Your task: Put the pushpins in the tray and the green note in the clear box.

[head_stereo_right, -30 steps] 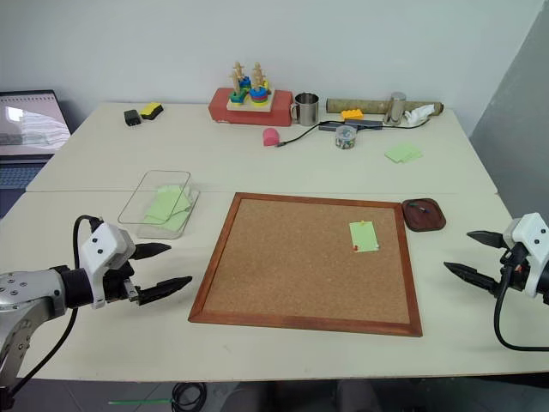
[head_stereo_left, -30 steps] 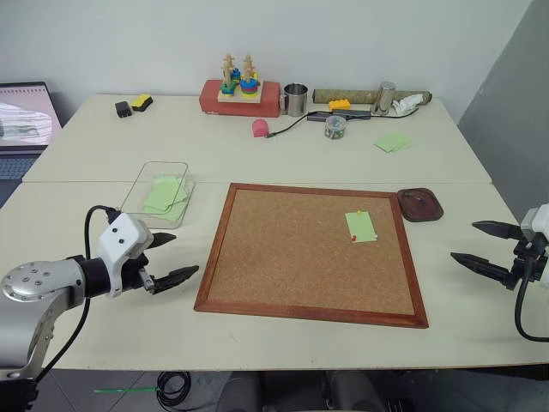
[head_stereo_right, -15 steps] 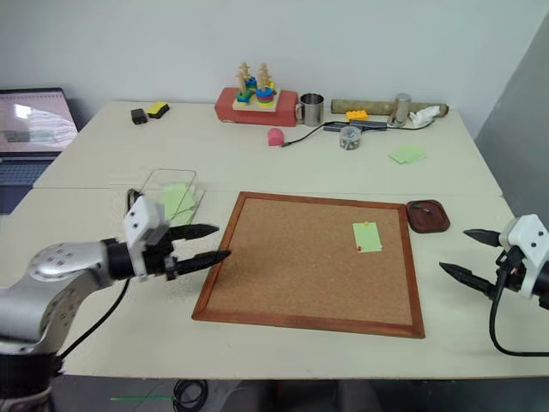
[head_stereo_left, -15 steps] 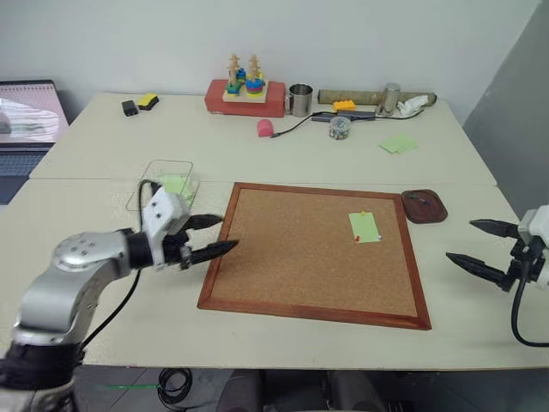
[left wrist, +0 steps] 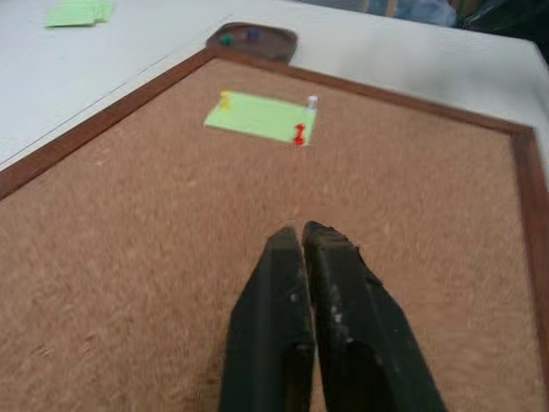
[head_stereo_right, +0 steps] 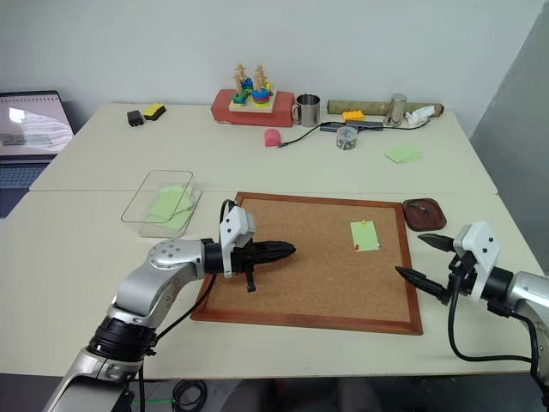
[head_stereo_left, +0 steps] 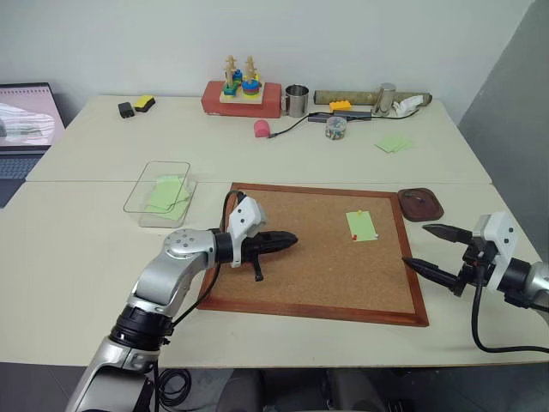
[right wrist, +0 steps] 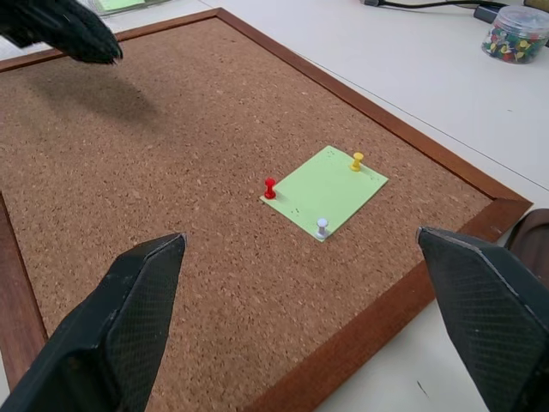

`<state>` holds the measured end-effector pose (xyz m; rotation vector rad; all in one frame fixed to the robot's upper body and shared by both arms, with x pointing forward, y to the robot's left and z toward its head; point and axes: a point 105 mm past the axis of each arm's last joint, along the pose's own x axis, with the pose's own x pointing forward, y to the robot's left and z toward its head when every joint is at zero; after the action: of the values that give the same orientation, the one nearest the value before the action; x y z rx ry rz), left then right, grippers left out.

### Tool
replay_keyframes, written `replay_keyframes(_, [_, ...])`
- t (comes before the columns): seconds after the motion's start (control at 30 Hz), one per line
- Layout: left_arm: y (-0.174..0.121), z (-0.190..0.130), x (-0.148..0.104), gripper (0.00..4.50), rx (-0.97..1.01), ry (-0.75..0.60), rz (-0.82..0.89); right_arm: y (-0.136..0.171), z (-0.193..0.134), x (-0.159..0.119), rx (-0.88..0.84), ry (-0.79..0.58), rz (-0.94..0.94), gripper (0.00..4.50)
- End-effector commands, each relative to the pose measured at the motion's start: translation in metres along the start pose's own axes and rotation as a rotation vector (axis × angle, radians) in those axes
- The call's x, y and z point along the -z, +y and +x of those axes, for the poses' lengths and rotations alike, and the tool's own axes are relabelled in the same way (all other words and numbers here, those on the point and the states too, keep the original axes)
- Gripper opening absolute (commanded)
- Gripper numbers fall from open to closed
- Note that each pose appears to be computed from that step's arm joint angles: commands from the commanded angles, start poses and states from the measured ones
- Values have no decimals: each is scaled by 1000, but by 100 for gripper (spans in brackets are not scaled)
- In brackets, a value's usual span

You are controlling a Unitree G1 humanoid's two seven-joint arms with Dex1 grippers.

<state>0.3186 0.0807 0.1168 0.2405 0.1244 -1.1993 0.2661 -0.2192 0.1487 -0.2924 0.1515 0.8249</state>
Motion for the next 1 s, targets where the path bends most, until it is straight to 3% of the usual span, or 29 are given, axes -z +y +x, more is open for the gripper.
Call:
replay_keyframes(0.03, [5, 16, 10, 9, -21, -8, 36, -2, 15, -13, -5, -44, -2, 450])
replay_keyframes(0.37, [10, 22, 48, 9, -90, 25, -38, -31, 64, -25, 12, -58, 34, 450])
replay_keyframes(0.73, [1, 21, 56, 9, -78, 43, -27, -56, 119, -1, 23, 48, 25, 450])
replay_keyframes(0.97, [-7, 20, 58, 9, -70, 47, -40, -60, 128, 8, 16, 51, 16, 450])
replay_keyframes(1.0, [-8, 20, 58, 4, -69, 48, -40, -60, 128, 10, 19, 52, 13, 433])
